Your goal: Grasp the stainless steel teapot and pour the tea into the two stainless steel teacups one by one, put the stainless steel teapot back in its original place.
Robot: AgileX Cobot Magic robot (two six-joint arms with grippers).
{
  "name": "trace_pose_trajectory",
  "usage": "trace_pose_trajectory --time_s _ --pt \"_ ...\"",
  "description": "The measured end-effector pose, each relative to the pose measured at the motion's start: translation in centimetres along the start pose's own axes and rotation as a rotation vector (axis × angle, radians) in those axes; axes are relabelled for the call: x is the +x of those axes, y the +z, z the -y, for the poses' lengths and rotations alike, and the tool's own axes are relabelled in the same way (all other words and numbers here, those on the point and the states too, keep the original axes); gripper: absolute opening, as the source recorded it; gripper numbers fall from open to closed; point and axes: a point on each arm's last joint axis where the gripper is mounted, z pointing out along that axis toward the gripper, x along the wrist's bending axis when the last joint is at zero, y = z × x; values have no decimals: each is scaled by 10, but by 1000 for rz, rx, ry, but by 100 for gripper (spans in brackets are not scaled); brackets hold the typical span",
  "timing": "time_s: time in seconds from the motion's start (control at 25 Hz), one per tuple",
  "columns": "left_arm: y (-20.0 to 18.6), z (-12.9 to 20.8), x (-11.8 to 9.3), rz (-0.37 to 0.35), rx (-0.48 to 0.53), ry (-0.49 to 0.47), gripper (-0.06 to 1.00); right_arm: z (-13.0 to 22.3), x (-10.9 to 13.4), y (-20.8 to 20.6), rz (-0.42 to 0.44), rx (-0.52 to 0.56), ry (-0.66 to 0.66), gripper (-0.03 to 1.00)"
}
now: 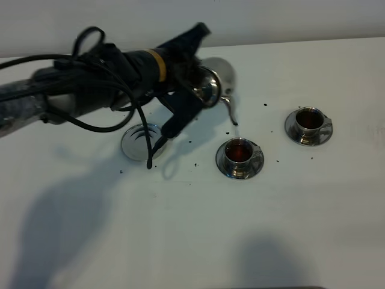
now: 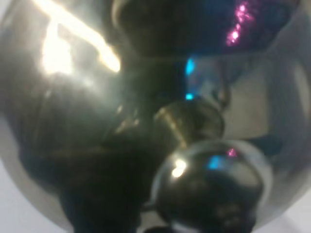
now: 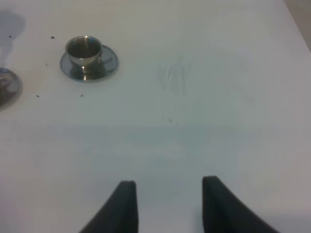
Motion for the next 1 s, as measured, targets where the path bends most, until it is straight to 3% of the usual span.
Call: trace_pose_trajectory --time_s 0.24,0.48,0.68,0.84,1.0 --pt "-16 -1 -18 278 44 -367 22 0 0 0 0 0 0 31" --pt "-42 -25 -20 500 -40 -723 22 0 0 0 0 0 0 31" --pt "-65 -38 -22 692 -115 -928 22 0 0 0 0 0 0 31" --pt "-77 -42 -25 820 -57 -1099 22 0 0 0 0 0 0 31" --pt "-80 -43 -28 885 34 -1266 22 0 0 0 0 0 0 31"
